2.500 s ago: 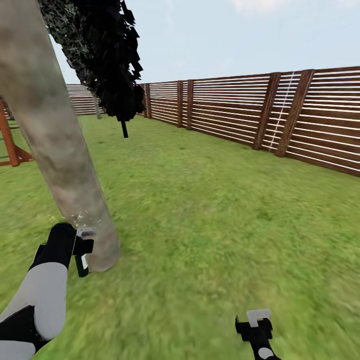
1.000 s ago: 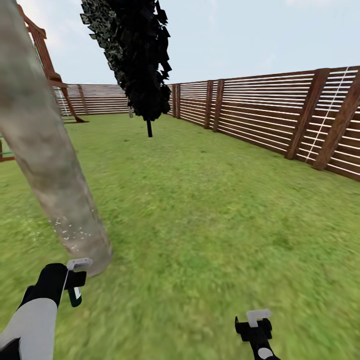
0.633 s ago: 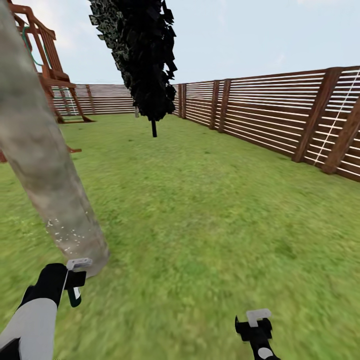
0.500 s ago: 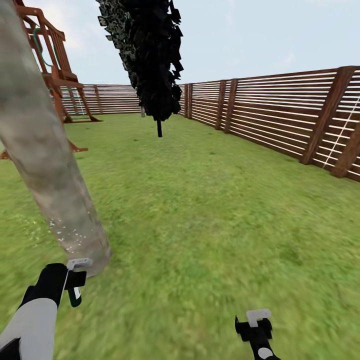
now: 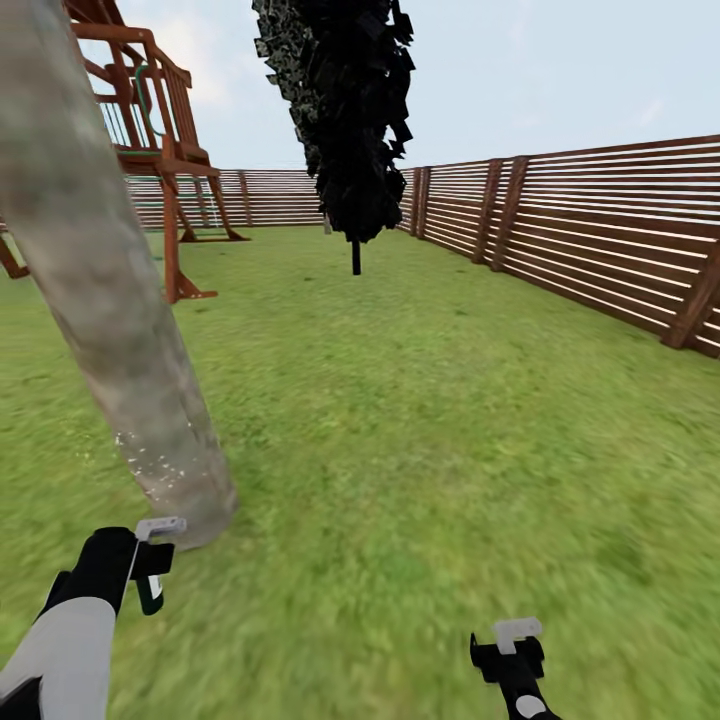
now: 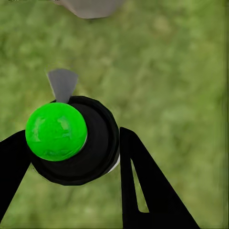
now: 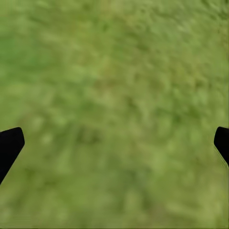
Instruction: In the garden, pick up the pesticide atomizer on the floor and spray pesticide onto both trees until each tree trunk is fully covered.
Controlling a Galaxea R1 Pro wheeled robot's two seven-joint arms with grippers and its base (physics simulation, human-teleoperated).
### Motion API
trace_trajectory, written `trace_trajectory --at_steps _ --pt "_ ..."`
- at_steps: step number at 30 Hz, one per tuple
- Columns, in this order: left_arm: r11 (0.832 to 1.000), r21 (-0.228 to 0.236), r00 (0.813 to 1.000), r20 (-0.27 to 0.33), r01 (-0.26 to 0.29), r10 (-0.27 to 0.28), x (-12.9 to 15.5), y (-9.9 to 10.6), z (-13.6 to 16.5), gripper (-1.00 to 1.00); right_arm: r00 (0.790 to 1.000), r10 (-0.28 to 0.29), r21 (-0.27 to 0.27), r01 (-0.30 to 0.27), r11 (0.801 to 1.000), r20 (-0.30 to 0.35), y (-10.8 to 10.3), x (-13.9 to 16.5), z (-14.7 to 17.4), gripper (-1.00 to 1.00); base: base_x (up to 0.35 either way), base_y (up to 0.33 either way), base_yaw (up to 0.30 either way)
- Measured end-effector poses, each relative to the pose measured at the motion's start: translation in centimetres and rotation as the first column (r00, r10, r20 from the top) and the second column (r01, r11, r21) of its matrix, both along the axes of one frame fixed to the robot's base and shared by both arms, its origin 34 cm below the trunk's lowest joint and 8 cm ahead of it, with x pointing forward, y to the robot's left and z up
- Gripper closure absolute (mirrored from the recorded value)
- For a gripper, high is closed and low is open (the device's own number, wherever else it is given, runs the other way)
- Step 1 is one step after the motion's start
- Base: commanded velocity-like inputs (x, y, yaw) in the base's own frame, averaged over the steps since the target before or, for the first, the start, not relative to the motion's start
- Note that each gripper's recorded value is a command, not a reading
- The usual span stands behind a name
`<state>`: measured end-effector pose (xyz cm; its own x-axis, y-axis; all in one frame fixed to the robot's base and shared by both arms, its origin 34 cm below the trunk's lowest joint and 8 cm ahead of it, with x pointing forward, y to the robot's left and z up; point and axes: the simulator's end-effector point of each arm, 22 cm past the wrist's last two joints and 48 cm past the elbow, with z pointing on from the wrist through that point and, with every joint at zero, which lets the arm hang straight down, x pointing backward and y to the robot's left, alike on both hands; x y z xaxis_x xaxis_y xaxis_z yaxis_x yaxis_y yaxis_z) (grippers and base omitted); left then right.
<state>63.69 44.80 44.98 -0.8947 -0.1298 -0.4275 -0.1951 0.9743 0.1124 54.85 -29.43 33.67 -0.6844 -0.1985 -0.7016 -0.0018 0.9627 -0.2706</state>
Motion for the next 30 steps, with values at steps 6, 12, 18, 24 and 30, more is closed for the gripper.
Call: trace_trajectory --at_steps 6,12,18,24,30 --pt "1.0 -0.004 1.0 0.001 0.0 0.0 0.0 -0.2 0.0 1.0 1.0 0.0 0.0 0.0 1.0 0.0 0.0 0.0 0.0 -1.0 0.17 -0.24 0.005" --pt "1.0 -0.003 1.0 0.002 -0.005 0.005 0.0 0.1 0.0 1.0 1.0 -0.001 -0.001 0.001 1.0 0.0 -0.1 0.0 0.0 -1.0 0.055 -0.267 0.045" --pt "1.0 -0.003 1.0 0.013 -0.007 0.007 0.5 0.2 0.7 1.0 1.0 -0.001 -0.002 0.001 1.0 0.0 -0.1 0.0 0.0 -1.0 -0.021 -0.275 0.262" --pt "0.999 0.037 0.999 0.046 -0.019 0.017 1.7 1.8 3.0 1.0 1.0 -0.001 -0.002 0.001 1.0 0.0 -0.1 0.0 0.0 -1.0 -0.188 -0.218 0.277" --pt "0.997 0.074 0.995 0.092 -0.037 0.03 3.6 2.6 6.6 1.0 1.0 -0.001 -0.002 0.001 1.0 0.001 -0.1 0.0 0.0 -1.0 0.178 -0.139 0.27"
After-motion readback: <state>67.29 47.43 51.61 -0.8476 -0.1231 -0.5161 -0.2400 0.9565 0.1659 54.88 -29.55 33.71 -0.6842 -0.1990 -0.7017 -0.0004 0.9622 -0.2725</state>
